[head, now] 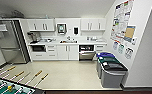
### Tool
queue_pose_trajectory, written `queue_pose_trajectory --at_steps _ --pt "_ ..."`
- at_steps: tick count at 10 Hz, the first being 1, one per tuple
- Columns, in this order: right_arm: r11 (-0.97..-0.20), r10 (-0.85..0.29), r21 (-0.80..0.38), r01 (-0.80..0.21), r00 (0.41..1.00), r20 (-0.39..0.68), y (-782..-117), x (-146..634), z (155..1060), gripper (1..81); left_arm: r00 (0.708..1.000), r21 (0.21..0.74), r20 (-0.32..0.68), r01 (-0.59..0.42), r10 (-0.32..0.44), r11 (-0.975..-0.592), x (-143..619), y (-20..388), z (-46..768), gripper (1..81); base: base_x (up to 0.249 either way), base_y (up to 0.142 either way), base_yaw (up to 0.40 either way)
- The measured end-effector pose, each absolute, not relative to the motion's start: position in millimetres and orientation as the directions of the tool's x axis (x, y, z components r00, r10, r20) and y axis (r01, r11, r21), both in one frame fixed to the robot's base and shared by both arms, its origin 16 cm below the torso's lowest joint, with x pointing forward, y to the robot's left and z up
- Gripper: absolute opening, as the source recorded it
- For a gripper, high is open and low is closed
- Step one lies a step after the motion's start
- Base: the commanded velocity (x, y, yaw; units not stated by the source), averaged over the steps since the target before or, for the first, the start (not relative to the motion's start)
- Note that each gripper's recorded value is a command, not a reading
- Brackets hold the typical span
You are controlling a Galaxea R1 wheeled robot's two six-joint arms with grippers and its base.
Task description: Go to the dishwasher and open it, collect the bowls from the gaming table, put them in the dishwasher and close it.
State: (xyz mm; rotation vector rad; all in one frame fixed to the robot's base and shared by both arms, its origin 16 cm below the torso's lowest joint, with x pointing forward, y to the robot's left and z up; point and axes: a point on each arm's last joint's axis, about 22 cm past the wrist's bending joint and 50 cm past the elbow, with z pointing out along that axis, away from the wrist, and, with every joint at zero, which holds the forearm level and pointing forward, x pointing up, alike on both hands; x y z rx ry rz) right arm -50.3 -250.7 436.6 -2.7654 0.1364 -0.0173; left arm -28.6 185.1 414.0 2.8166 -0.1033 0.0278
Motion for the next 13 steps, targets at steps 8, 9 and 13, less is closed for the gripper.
queue_pose_trajectory --at_steps 8,9,13 --pt "-0.928 -0.09 -0.362 -0.085 0.996 -0.002 -252.1 -49.9 436.3 1.0 0.997 0.322 0.03 -0.075 -0.068 -0.944 -29.0 180.3 414.4 1.0 0.17 0.0 0.0" --pt "-0.928 -0.087 -0.364 -0.082 0.996 -0.002 -249.6 -50.4 436.2 1.0 0.997 0.321 0.031 -0.075 -0.068 -0.944 -28.5 180.9 414.3 1.0 0.17 0.0 0.0" --pt "-0.928 -0.077 -0.366 -0.071 0.997 0.002 -246.8 -50.3 435.7 1.0 0.997 0.325 0.03 -0.074 -0.068 -0.943 -29.2 177.6 414.6 1.0 0.169 0.0 0.0"
